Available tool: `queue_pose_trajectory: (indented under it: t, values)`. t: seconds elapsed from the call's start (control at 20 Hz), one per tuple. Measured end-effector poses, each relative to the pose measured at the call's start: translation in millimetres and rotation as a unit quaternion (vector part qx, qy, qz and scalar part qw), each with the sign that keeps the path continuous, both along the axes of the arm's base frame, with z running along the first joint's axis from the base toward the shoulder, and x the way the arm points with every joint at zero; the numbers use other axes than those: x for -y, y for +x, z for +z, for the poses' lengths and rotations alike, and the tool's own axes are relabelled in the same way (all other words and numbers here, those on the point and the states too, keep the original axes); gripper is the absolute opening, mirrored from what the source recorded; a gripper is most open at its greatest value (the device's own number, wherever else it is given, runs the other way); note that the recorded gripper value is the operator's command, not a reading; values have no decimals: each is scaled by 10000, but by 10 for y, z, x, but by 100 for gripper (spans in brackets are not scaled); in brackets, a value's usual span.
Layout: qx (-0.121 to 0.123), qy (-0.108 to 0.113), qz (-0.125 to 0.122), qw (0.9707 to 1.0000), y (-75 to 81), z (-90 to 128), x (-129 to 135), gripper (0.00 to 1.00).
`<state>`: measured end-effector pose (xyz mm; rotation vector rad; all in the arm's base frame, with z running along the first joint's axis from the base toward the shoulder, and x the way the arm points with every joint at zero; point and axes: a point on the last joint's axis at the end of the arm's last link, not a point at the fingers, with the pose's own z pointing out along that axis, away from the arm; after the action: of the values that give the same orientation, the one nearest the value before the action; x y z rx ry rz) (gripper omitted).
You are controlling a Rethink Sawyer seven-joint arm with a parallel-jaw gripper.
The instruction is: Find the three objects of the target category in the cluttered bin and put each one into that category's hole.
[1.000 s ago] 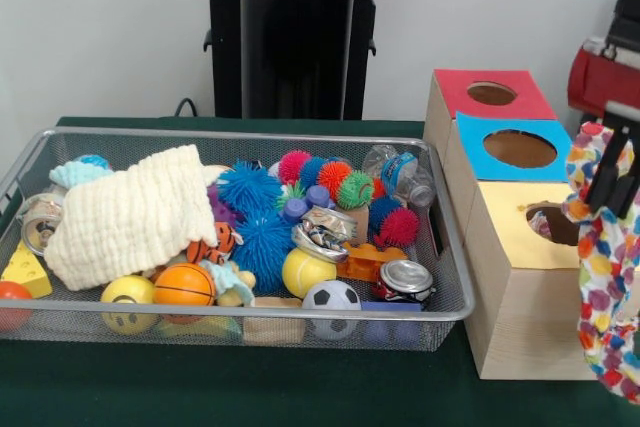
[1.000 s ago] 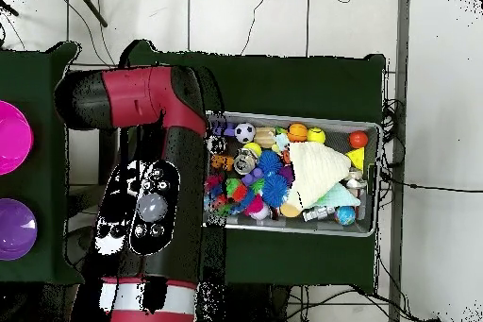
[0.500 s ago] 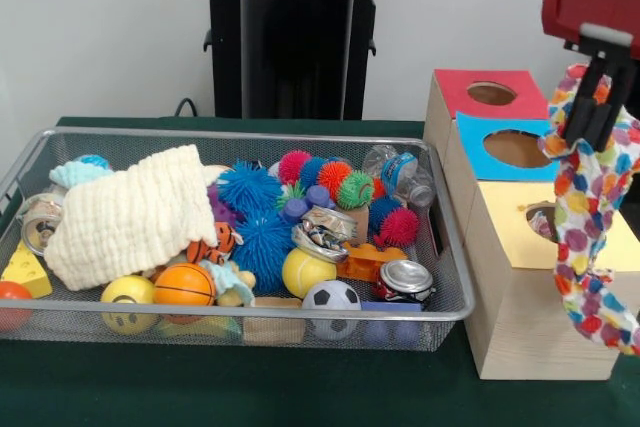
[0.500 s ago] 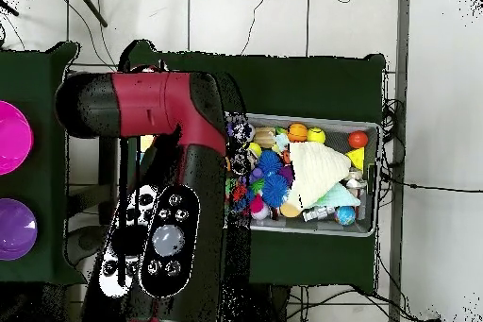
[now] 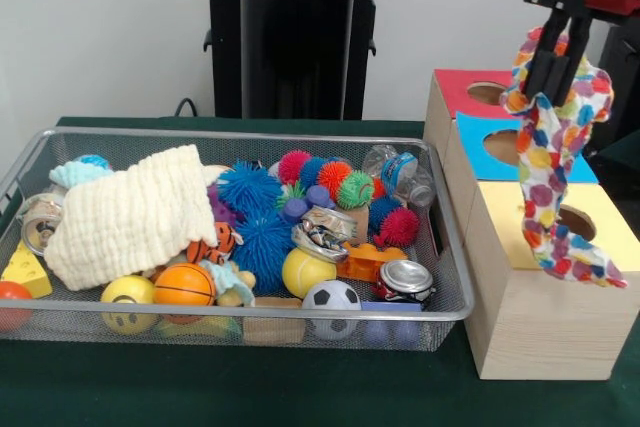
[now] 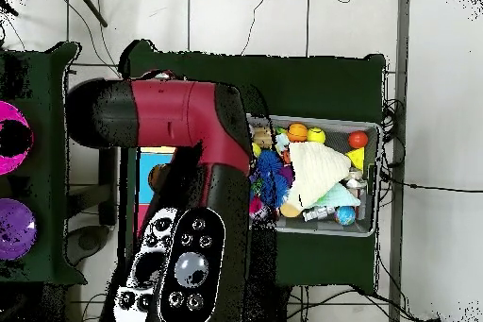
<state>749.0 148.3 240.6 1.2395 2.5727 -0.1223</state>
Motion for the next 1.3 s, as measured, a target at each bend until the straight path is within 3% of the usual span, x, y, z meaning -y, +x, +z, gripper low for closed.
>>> queue_pose_trajectory:
  t: [0.75, 1.3]
  values:
    - [-6, 45, -128, 9999, -183, 206, 135, 0]
    - [-219, 66, -197, 9995, -366, 82, 176, 0]
